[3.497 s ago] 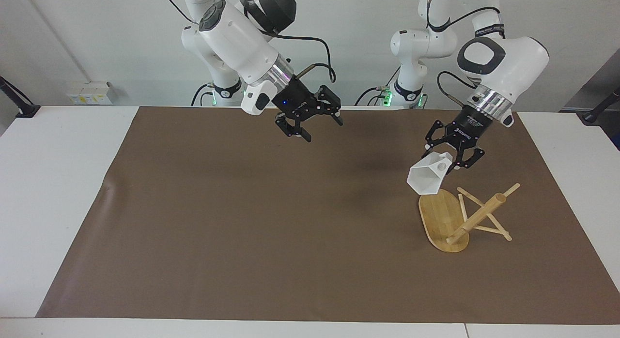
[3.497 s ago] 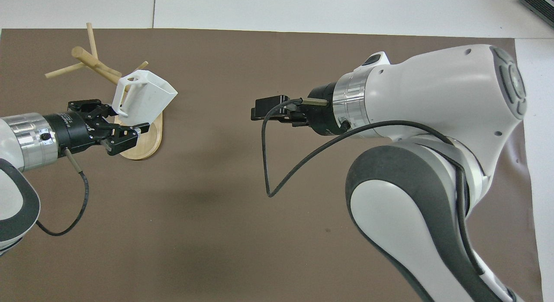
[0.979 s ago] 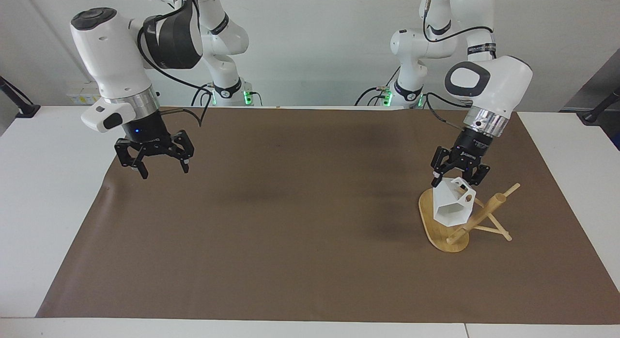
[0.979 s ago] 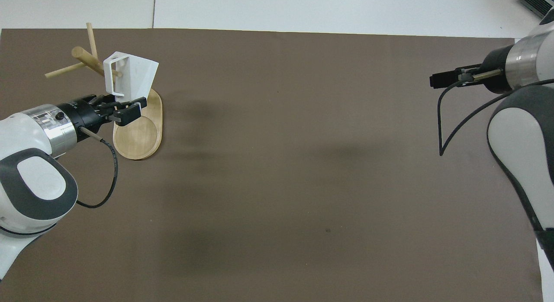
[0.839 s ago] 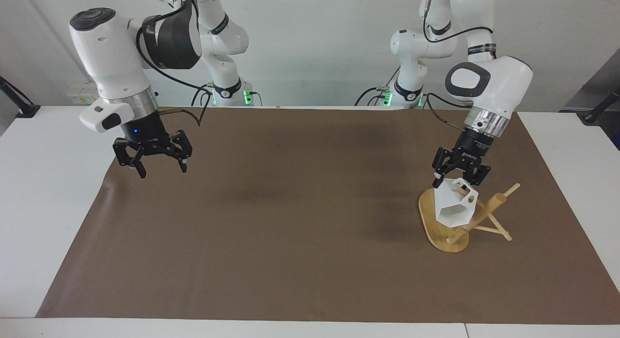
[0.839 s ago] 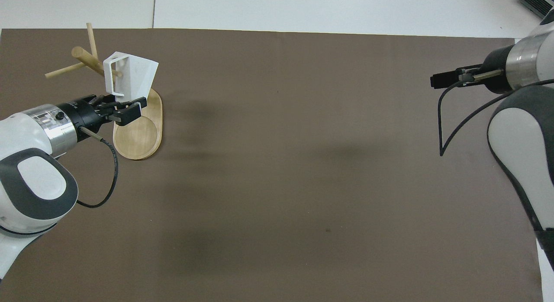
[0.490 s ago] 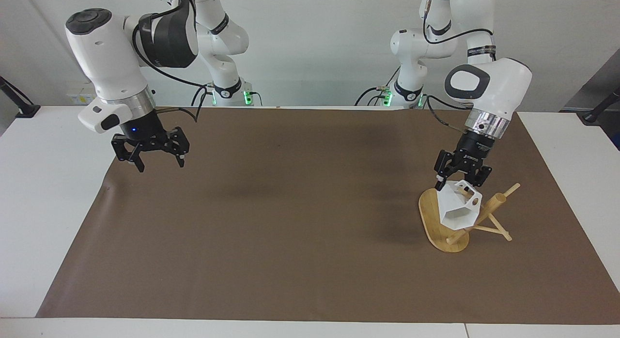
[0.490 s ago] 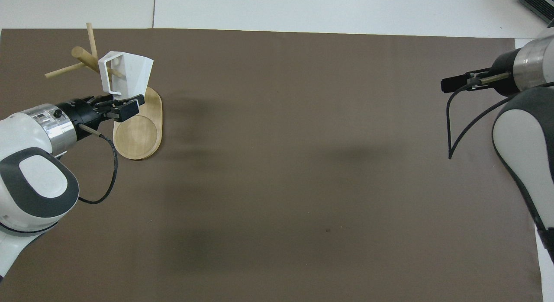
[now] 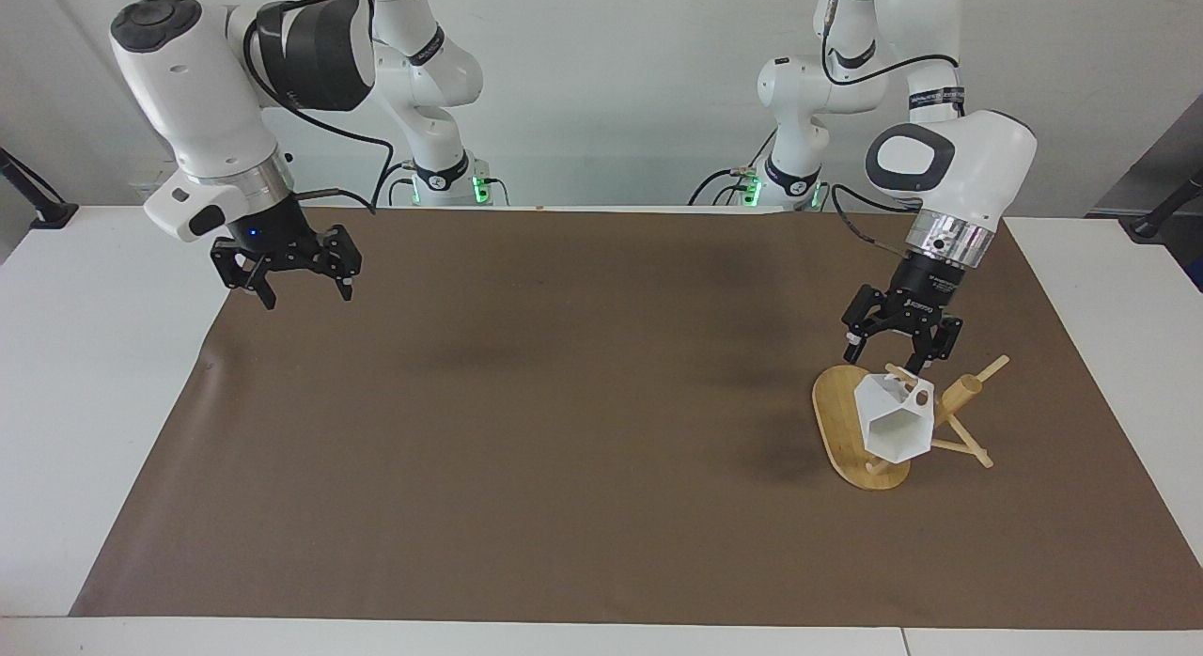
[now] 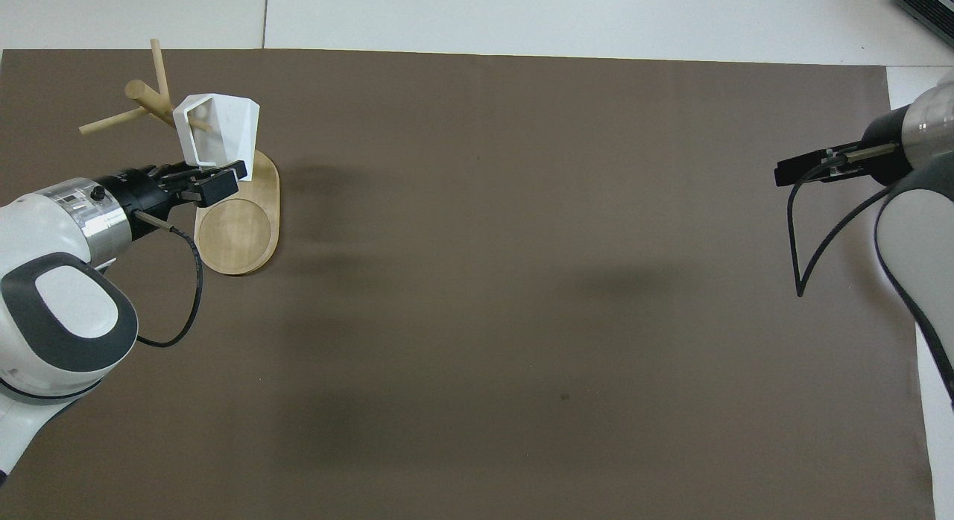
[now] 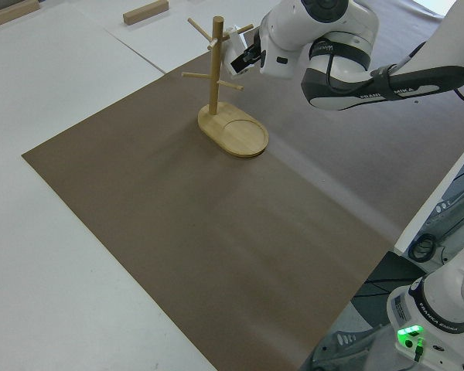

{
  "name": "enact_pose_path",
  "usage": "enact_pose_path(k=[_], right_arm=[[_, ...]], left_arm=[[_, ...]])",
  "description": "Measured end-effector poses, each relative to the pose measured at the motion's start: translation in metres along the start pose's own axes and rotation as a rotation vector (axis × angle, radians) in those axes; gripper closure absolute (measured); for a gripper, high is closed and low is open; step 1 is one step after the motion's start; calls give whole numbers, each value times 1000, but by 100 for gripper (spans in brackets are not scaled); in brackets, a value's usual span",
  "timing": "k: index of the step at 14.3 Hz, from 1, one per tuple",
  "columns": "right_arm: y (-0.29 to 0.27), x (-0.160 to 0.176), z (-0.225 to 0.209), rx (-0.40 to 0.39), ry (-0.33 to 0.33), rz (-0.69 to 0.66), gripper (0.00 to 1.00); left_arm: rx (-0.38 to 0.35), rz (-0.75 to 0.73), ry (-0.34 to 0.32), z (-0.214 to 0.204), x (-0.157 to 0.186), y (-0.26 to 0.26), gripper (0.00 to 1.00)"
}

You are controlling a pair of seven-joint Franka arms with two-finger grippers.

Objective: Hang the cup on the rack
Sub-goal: 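Open the left gripper and pull it back from the hung cup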

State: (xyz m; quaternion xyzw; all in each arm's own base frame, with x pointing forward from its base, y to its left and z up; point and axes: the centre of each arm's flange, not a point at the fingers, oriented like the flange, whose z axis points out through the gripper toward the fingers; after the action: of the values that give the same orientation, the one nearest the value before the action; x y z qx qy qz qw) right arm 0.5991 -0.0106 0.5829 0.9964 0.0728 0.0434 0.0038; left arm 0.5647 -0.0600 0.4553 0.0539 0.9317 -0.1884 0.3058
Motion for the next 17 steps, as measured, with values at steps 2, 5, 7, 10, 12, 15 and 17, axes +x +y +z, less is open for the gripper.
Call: enact_pose_path(k=[2, 5, 7, 10, 12, 15, 17], right_arm=[[0, -2, -5, 1, -7, 0, 0], [2, -3, -8, 1, -11, 42, 0], [2, -4, -11, 1, -15, 67, 0], [1, -9, -13, 5, -44, 79, 0], [0, -12, -15, 7, -60, 79, 0], [0, -14, -16, 10, -76, 79, 0], [-1, -15, -15, 13, -82, 80, 0]], left_arm=[[6, 35, 35, -1, -1, -1, 0], [-6, 125, 104, -19, -10, 6, 0], [-14, 185, 156, -38, -20, 10, 0], [-26, 232, 213, -61, -33, 17, 0], [-32, 262, 269, -73, -38, 19, 0], [-51, 336, 358, -90, -49, 12, 0], [-71, 404, 402, -105, -59, 6, 0]])
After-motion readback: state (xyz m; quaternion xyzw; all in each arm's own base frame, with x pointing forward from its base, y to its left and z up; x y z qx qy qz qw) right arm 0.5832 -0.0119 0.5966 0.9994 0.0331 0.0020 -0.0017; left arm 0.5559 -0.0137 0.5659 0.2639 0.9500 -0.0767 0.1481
